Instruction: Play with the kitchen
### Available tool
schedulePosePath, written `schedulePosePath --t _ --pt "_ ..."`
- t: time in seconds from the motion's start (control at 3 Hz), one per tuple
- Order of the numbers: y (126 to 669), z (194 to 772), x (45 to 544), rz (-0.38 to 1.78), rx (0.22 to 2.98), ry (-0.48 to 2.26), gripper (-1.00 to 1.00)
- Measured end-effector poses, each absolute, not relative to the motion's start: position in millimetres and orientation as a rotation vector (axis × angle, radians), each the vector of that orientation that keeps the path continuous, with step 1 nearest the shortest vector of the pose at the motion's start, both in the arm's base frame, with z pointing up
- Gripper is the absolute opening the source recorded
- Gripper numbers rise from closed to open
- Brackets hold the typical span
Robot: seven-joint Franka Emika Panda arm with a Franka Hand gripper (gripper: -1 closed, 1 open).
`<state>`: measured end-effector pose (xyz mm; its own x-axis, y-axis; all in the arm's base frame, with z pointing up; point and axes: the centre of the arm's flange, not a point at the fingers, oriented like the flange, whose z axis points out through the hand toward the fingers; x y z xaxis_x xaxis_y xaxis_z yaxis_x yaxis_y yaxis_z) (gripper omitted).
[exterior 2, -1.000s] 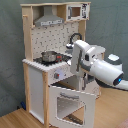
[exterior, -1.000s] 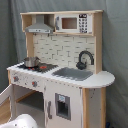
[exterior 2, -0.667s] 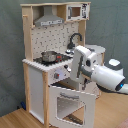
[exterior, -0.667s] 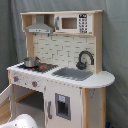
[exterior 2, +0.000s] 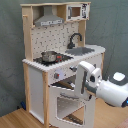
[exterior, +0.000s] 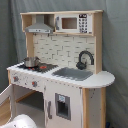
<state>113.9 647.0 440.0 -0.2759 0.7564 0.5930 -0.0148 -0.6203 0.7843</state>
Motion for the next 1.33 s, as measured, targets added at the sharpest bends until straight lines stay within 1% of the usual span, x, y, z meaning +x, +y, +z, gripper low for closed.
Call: schedulePosePath --t 0.67,1.0,1.33 --pt "648 369 100 1.850 1.561 0.893 1.00" --pt "644 337 84 1.788 1.596 0.891 1.00" --pt "622 306 80 1.717 1.605 0.896 1.00"
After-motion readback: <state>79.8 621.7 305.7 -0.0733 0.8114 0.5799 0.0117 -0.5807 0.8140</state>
